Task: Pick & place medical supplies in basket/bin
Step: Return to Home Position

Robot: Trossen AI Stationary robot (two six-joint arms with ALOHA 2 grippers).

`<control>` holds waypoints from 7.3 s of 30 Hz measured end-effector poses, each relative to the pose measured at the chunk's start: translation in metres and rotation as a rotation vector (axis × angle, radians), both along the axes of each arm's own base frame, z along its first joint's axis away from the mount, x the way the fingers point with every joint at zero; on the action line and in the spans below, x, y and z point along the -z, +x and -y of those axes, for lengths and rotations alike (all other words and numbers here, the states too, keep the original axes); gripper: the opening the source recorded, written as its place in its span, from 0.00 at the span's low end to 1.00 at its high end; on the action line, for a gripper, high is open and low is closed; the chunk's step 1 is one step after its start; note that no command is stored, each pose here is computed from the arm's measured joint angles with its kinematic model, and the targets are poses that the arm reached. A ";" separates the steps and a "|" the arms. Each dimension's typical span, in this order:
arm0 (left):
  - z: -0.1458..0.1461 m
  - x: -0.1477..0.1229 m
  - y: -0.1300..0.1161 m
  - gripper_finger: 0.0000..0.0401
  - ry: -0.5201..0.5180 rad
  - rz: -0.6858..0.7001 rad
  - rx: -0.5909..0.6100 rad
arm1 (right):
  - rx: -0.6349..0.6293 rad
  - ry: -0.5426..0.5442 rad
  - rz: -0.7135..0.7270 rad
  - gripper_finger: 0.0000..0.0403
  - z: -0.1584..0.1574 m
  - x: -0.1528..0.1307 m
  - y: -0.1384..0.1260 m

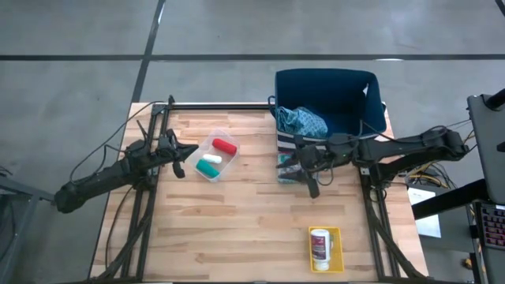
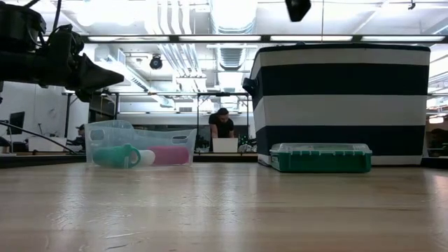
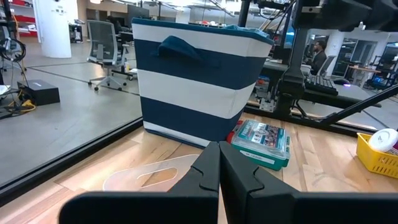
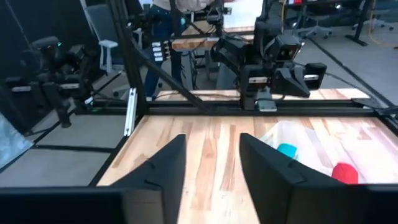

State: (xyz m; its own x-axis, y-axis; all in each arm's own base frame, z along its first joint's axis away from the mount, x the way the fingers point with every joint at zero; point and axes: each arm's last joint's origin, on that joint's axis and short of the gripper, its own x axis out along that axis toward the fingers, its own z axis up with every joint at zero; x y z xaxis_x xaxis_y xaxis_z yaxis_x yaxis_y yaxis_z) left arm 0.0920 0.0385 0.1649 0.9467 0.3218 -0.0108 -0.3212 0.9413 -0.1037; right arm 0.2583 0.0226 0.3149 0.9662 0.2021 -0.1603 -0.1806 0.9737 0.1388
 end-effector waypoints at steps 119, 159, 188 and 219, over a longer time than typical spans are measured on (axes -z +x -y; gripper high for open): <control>0.000 0.001 0.000 0.01 -0.004 -0.007 0.000 | -0.038 0.117 0.133 0.02 0.007 0.145 -0.163; 0.000 0.001 0.000 0.01 -0.004 -0.007 0.000 | -0.038 0.117 0.132 0.02 0.007 0.145 -0.163; 0.000 0.001 0.000 0.01 -0.004 -0.007 0.000 | -0.039 0.117 0.132 0.02 0.007 0.145 -0.163; 0.000 0.001 0.000 0.01 -0.004 -0.007 0.000 | -0.039 0.117 0.132 0.02 0.007 0.145 -0.163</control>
